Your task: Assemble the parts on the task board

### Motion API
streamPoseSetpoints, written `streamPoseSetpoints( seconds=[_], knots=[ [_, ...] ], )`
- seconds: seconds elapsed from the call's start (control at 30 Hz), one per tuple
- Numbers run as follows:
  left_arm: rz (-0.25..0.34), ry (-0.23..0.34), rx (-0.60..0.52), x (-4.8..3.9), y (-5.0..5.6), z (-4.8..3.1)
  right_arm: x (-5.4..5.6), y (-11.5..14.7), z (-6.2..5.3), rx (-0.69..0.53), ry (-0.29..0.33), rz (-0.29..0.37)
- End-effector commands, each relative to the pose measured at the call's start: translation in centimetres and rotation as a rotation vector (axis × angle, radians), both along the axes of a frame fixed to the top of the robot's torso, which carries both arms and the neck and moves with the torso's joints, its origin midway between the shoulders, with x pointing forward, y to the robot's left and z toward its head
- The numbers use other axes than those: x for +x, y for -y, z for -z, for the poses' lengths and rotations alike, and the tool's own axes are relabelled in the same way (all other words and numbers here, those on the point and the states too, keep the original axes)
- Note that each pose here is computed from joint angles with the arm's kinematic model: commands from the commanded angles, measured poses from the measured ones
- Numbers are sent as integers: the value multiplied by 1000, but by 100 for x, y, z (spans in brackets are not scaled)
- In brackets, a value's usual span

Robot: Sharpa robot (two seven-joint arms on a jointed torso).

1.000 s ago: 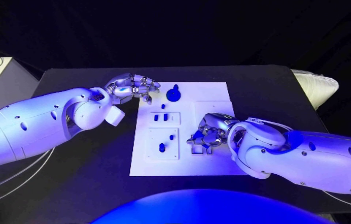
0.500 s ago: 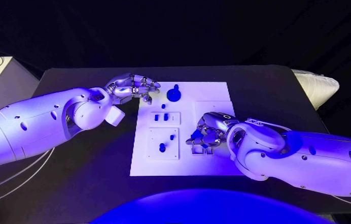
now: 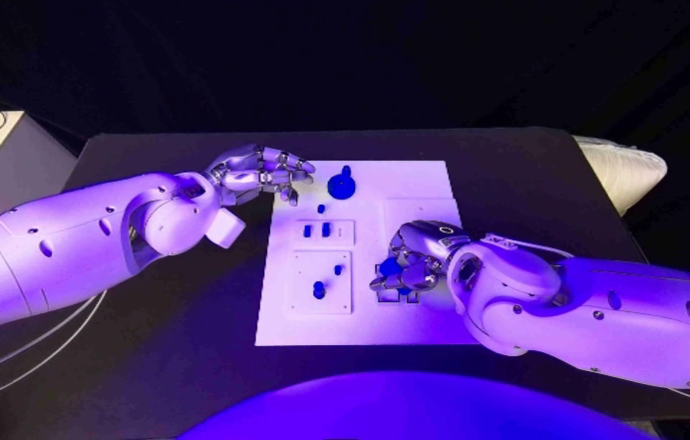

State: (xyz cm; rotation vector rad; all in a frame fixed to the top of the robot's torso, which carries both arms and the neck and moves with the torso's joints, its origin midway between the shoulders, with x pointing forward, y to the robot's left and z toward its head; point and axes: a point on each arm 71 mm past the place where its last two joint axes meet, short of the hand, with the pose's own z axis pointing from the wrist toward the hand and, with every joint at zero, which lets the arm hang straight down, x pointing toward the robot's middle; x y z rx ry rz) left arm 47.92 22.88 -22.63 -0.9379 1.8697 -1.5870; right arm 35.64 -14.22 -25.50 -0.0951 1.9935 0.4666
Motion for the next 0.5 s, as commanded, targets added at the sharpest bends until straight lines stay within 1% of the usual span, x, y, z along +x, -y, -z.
streamPoseSetpoints(
  seconds=[0.03, 0.5],
  knots=[
    [24, -2, -9, -13, 24, -4, -2, 0, 7, -40, 22, -24],
    [24, -4, -6, -14, 18, -2, -3, 5, 14, -51, 29, -30]
  ],
)
